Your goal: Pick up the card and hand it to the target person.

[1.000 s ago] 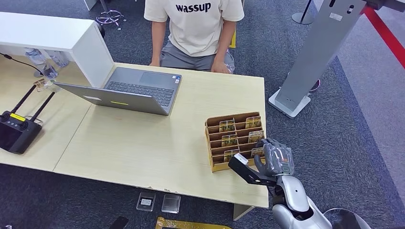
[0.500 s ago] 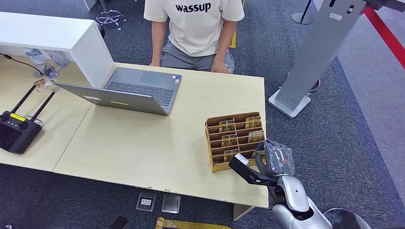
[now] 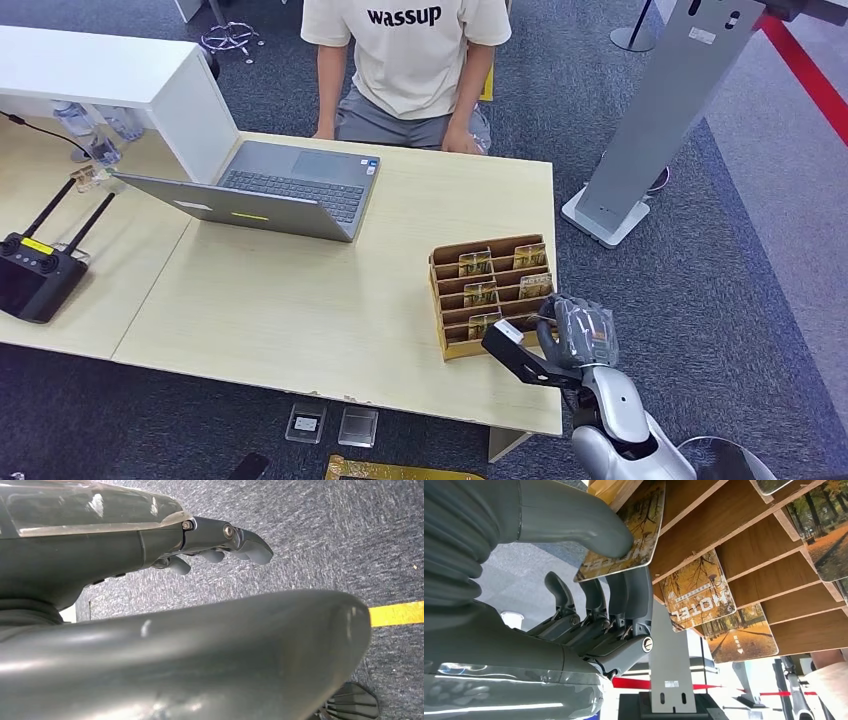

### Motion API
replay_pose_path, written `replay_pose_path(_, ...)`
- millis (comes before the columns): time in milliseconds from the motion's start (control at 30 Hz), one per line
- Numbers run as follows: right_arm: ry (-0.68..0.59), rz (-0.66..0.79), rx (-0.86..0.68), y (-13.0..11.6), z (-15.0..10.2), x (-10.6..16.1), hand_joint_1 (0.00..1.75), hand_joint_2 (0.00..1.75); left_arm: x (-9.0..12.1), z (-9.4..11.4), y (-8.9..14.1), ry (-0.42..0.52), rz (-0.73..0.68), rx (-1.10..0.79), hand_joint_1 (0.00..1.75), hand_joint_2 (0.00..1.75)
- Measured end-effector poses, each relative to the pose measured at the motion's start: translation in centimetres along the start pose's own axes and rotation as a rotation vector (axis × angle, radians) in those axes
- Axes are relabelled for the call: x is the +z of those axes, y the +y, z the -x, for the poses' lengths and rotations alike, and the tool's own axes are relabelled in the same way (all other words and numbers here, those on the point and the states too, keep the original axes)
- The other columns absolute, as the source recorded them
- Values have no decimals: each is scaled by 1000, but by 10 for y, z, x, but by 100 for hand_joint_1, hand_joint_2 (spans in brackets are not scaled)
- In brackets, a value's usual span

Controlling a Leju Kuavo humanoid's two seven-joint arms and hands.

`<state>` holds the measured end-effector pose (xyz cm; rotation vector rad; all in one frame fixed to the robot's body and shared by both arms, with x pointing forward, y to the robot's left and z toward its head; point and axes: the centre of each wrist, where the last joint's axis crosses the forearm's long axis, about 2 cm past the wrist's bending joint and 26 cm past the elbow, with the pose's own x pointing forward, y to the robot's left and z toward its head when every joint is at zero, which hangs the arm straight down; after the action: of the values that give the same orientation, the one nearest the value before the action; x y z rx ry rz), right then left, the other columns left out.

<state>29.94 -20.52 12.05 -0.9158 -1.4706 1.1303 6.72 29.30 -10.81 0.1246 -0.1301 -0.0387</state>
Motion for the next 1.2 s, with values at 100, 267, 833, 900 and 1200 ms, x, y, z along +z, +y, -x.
replay_pose_path(100, -1, 1, 0, 0, 1, 0, 151, 175, 0, 0, 0, -16, 10, 2, 0, 87)
replay_pose_path(267, -7, 3, 1, -1, 1, -1, 150, 175, 0, -3, 0, -57, 20, -2, 0, 175)
replay_pose_path(833, -82, -34, -478, -43, 7, -14, 150, 175, 0, -1, 2, -62, 21, 4, 0, 175)
replay_pose_path(900, -96, 16, -478, -60, 7, -16, 150, 175, 0, 0, 2, -62, 23, 4, 0, 175)
replay_pose_path(1200, -289, 308, -436, -122, -12, -5, 150, 175, 0, 1, 2, -48, 19, 5, 0, 175)
